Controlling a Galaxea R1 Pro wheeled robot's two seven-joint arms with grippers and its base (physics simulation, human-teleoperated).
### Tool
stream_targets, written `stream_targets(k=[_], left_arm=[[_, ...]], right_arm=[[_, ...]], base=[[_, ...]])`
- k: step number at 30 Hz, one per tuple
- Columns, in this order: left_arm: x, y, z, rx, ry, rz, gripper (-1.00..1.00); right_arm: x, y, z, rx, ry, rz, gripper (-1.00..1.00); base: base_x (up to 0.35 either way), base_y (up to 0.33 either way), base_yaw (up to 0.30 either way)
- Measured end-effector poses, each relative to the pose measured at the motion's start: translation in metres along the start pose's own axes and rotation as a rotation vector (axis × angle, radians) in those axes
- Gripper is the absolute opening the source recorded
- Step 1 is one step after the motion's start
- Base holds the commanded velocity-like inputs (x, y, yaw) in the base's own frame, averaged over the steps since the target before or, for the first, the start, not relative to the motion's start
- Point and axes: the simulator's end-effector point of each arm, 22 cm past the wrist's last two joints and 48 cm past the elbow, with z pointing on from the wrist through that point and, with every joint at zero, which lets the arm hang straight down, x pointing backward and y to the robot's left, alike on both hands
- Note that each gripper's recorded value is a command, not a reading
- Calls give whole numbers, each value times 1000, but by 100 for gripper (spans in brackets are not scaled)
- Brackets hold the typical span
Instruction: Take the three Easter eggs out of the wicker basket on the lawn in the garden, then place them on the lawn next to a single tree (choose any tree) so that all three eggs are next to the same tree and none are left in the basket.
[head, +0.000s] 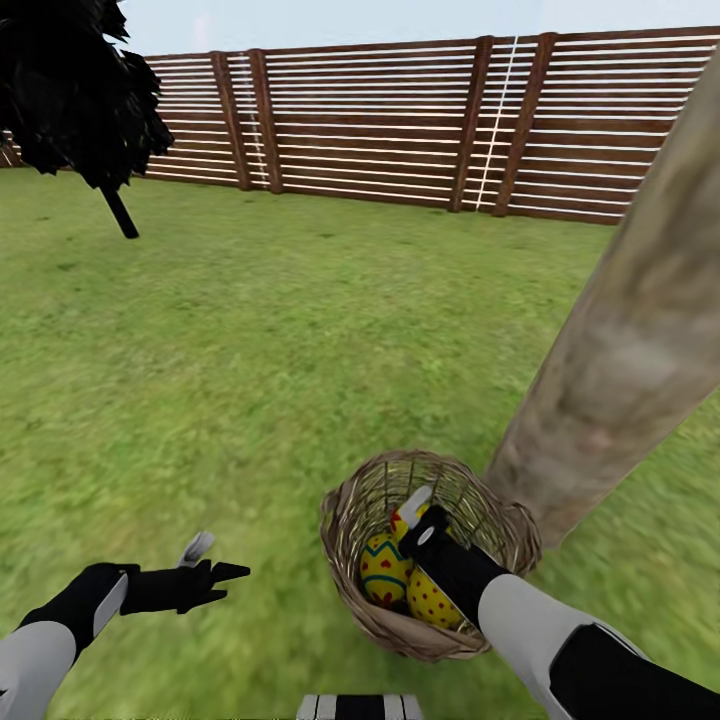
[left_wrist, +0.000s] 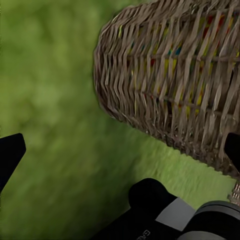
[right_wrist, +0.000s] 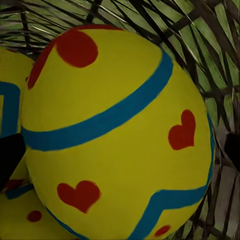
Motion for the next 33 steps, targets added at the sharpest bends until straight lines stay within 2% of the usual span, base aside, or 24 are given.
stream_targets(k=[11,16,20,21,29,33], left_arm=[[5,8,7,-6,15,-15,100],[9,14,10,-10,23,-27,100],[11,17,13,-11,30,-32,100],[11,16,13,-10,29,-32,100],[13,19,16,-10,34,-39,100],[12,16,17,-6,32,-35,100]], right_arm=[[20,5,9,-10,45,11,100],[24,6,14,-6,50,-22,100],[22,8,16,-6,44,-22,100],[22,8,16,-6,45,-22,-100],[16,8,18,-1,32,-10,-100],[18,9,18,-15,41,-24,-100]], base=[[0,0,0],[0,0,0],[0,0,0],[0,0,0],[0,0,0],[0,0,0]])
